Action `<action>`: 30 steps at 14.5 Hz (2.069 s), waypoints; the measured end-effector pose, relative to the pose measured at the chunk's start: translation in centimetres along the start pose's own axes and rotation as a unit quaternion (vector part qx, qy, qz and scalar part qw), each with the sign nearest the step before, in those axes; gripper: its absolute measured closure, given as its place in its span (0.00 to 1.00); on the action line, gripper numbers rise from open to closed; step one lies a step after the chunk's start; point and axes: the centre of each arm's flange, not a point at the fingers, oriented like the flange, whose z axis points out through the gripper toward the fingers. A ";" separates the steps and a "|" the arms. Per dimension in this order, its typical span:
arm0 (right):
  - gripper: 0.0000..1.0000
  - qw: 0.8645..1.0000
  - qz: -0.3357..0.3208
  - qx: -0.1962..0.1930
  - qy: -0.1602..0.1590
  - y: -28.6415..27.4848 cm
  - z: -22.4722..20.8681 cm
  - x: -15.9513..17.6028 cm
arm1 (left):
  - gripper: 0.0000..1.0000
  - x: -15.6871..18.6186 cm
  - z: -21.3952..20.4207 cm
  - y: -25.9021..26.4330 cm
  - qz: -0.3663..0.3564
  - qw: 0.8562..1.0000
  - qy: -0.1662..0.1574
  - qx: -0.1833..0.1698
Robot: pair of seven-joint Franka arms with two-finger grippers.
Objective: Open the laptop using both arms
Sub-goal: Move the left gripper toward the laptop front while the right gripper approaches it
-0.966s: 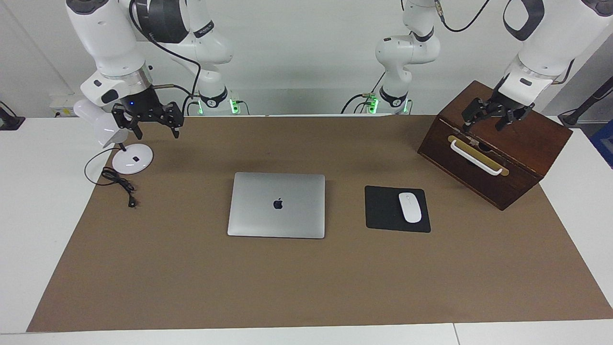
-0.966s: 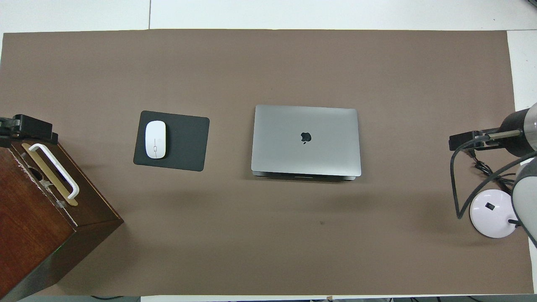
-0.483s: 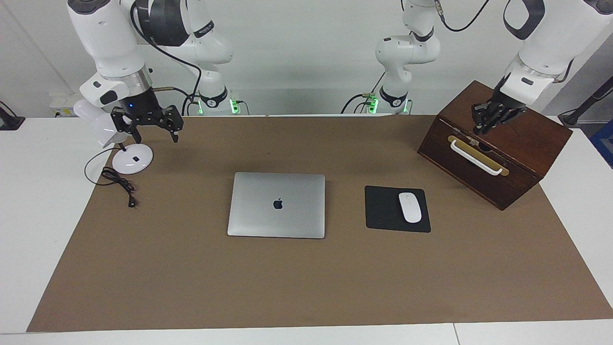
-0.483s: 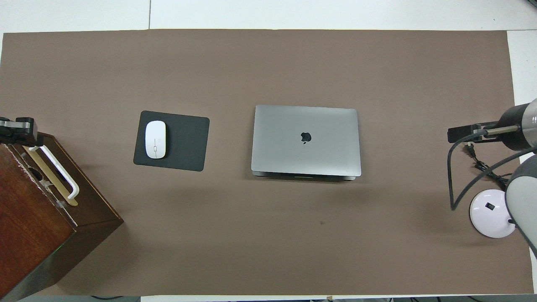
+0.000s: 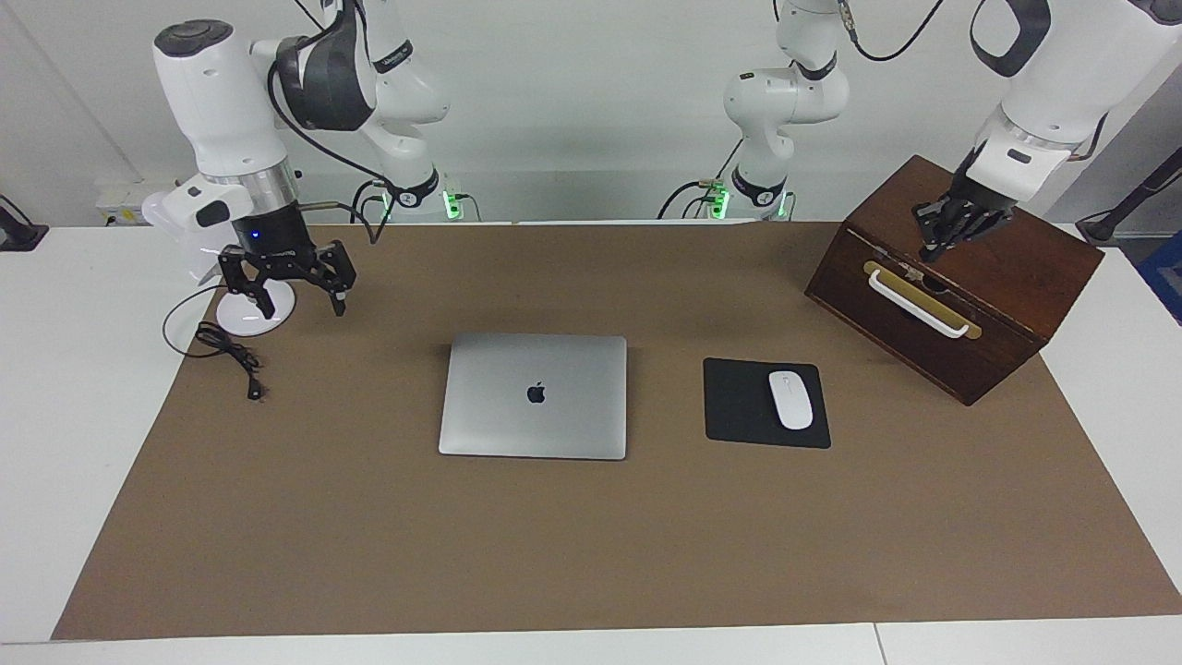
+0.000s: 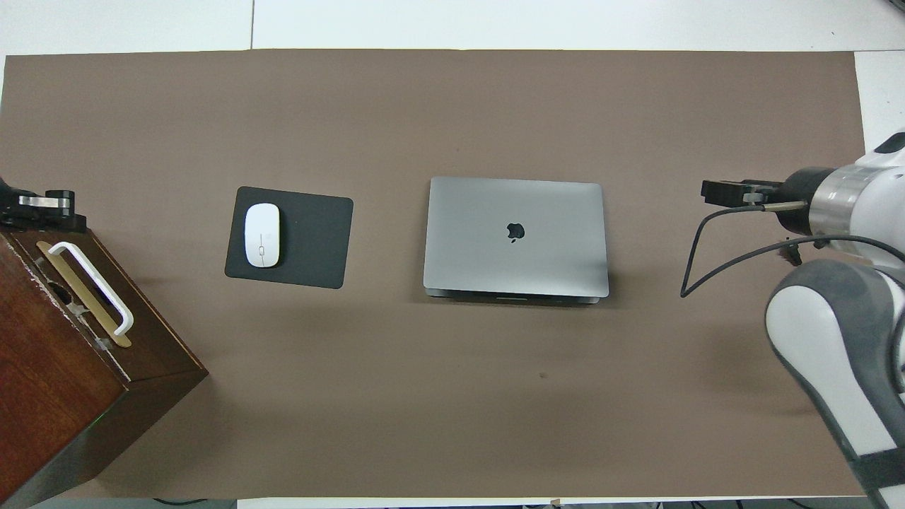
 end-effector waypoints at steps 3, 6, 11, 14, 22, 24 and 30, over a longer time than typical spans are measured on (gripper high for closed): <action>0.00 0.997 0.058 0.053 0.021 -2.1 3.8 -2.1 | 0.99 -0.9 2.8 1.0 -0.001 0.999 0.032 -0.022; 0.00 0.989 0.115 0.092 0.027 -4.0 5.4 -4.0 | 0.99 -2.6 5.4 2.5 0.007 0.998 0.062 -0.032; 0.00 0.973 0.187 0.129 0.041 -6.8 7.0 -6.8 | 0.99 -6.5 9.7 7.0 0.045 0.991 0.117 -0.038; 0.00 0.969 0.201 0.137 0.049 -8.7 7.4 -8.3 | 0.99 -9.0 11.8 8.5 0.054 0.988 0.139 -0.043; 0.00 0.949 0.260 0.166 0.073 -14.7 7.2 -12.3 | 0.99 -14.8 17.5 16.0 0.065 0.974 0.203 -0.082; 0.00 0.944 0.272 0.172 0.075 -16.1 7.2 -13.5 | 0.99 -15.8 18.6 16.8 0.072 0.970 0.215 -0.088; 0.00 0.937 0.292 0.180 0.068 -18.5 7.2 -16.0 | 0.99 -17.3 23.1 21.0 0.102 0.958 0.245 -0.109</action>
